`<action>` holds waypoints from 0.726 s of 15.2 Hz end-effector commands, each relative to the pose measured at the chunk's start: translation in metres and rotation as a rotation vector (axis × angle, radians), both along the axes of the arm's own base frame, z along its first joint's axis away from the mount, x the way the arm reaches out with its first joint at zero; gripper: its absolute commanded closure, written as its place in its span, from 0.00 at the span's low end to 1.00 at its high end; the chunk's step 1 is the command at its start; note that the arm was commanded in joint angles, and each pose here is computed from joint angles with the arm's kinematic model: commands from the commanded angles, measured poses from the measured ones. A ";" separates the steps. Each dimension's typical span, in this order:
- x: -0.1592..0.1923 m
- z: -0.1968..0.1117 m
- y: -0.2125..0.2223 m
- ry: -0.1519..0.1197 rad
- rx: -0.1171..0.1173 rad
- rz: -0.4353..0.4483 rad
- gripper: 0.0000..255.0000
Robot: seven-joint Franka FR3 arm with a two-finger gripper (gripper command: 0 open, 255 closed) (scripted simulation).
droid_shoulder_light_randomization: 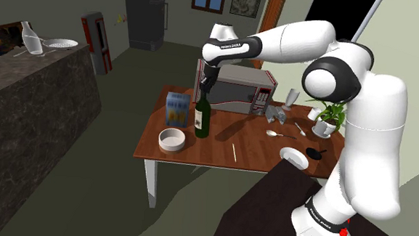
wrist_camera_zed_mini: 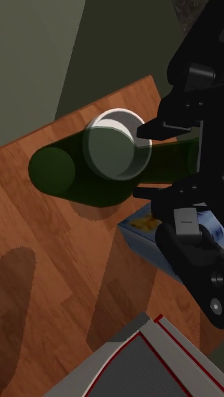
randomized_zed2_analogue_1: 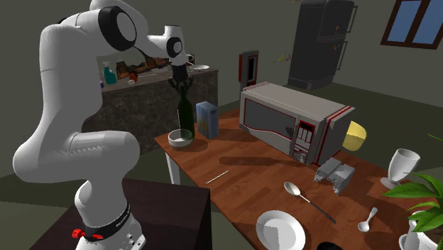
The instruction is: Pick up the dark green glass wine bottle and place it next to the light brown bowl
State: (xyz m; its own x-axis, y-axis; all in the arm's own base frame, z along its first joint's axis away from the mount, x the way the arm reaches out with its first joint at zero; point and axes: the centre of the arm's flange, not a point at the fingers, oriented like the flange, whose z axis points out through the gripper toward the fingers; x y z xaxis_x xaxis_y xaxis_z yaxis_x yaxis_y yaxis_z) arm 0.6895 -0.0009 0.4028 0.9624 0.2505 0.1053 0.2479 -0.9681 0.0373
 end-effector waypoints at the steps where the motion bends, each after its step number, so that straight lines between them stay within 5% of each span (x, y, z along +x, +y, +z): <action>1: 0.001 -0.011 0.000 -0.001 0.000 0.000 1.00; 11: 0.001 -0.063 0.000 -0.001 0.000 0.000 1.00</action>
